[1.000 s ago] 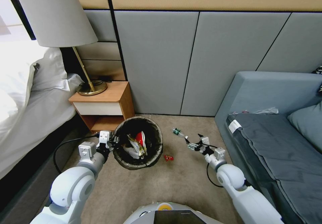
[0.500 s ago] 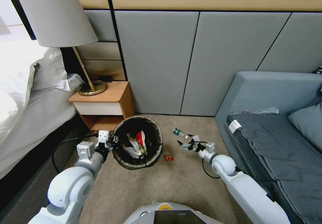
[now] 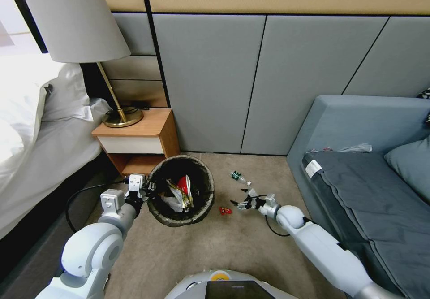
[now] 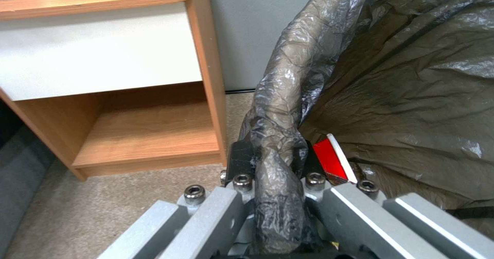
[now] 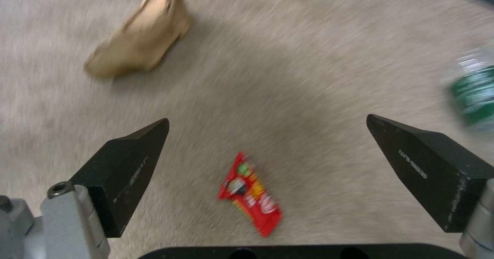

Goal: Pick up the trash bin, then pick up the garbage from the floor and place it into the trash bin.

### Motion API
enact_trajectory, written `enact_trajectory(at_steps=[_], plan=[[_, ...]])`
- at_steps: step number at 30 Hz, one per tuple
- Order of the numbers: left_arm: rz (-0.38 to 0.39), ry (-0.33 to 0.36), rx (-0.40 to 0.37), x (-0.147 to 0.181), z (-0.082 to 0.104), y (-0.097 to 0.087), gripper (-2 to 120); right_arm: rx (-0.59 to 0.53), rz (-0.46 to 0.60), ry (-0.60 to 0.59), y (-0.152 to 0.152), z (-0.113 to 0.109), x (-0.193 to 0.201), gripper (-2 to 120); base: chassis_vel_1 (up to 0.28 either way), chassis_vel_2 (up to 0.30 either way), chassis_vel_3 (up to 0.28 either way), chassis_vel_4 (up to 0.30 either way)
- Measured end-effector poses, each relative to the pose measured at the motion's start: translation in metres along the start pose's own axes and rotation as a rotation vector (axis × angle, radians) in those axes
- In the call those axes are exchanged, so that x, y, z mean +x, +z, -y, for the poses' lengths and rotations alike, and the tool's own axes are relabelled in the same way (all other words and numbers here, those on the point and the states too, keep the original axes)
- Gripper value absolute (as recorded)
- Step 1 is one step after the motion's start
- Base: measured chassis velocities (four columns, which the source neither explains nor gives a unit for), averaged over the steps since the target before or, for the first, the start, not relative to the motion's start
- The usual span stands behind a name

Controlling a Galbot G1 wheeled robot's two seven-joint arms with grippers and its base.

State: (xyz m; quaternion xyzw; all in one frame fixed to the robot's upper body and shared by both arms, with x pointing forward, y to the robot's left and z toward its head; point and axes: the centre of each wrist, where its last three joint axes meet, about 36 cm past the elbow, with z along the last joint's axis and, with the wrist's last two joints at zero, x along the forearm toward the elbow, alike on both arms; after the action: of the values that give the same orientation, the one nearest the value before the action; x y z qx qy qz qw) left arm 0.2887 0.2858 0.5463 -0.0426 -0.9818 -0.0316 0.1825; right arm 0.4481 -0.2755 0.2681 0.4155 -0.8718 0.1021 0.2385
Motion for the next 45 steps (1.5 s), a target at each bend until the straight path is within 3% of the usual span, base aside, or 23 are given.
enact_trajectory(at_steps=[10,21,45], plan=[[-0.009,-0.001,0.009,-0.004,0.0,0.003,1,0.165,-0.021,-0.019,0.038,-0.015,-0.056,100,0.0,0.0,0.0,0.0],[-0.015,0.005,0.012,-0.008,0.002,0.006,1,0.196,0.026,-0.007,0.067,-0.027,-0.094,100,0.0,0.0,0.0,0.0],[-0.024,0.01,0.008,-0.01,0.002,0.008,1,0.199,-0.01,-0.02,0.111,-0.045,-0.099,100,0.0,0.0,0.0,0.0]])
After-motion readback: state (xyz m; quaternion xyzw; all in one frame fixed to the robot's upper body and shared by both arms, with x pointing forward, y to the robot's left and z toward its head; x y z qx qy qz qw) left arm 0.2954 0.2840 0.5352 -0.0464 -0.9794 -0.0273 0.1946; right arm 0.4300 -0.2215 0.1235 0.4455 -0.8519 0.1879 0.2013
